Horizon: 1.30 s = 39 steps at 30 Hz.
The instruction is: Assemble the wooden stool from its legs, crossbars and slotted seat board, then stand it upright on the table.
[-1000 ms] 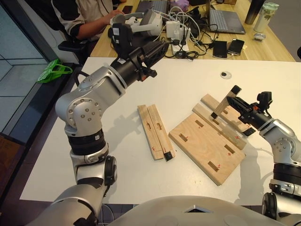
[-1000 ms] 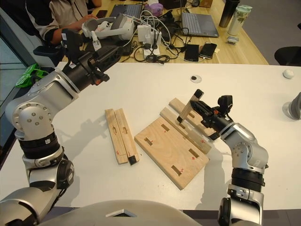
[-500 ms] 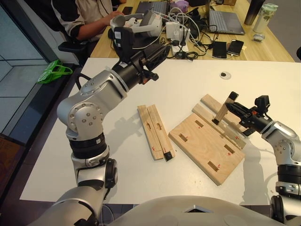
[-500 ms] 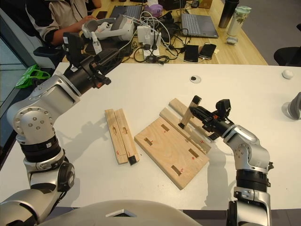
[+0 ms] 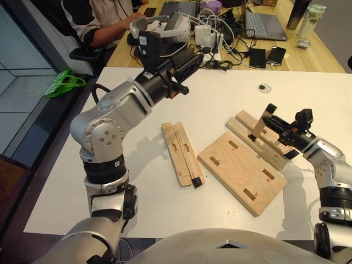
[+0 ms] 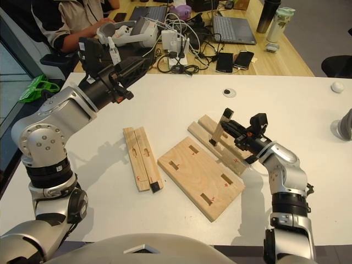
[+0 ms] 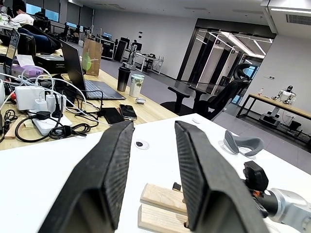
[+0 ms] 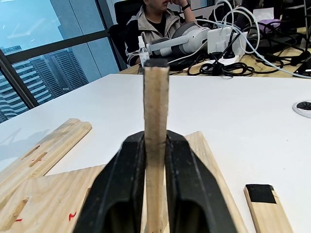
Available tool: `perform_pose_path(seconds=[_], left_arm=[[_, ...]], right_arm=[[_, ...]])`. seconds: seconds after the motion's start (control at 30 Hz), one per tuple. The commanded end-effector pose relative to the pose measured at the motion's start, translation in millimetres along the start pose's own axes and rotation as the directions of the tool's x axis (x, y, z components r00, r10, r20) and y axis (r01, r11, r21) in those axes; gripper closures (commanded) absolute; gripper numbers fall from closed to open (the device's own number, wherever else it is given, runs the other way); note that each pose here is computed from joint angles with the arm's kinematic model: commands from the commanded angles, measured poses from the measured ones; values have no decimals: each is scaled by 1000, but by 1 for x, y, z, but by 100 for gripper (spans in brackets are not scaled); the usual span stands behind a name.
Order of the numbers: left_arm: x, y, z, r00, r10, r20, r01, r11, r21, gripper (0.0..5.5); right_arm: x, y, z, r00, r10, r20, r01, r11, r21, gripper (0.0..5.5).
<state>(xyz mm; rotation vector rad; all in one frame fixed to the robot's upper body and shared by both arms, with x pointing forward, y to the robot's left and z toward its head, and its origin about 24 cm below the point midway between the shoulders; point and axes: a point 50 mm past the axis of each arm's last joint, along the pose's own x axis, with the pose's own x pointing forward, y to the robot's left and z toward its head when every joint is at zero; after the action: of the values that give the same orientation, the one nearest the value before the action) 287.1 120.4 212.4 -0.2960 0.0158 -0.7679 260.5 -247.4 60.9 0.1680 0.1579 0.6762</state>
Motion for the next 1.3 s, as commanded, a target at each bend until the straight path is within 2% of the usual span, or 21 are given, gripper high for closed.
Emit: perform_pose_path(seconds=[0.03,0.3,0.53,0.83,0.93,1.13,1.3], left_arm=[[-1,0,2,1000,11,0,-11,1000,27,395],[0,-2,1,1000,9,-5,-9,999,42,395],[-1,-2,1,1000,14,-12,-13,998,58,395],[-1,-1,3,1000,17,-6,-16,998,66,395],[-1,-1,3,1000,18,-3,-17,998,67,395],[1,-1,3,1000,14,0,-14,998,69,395],[4,-2,3,1000,6,1,-6,998,69,395]], right_arm=[[-10,17,-35,995,-11,-103,10,1000,-9,512],[-16,24,-61,986,-35,-164,27,998,-53,512],[-64,27,-112,945,-150,-292,160,987,11,512],[-65,34,-124,931,-300,-209,317,947,54,512],[-56,34,-122,936,-300,-186,313,949,46,512],[-6,23,-81,966,-256,-40,257,966,17,512],[28,22,-67,984,-174,-32,173,985,-19,512]])
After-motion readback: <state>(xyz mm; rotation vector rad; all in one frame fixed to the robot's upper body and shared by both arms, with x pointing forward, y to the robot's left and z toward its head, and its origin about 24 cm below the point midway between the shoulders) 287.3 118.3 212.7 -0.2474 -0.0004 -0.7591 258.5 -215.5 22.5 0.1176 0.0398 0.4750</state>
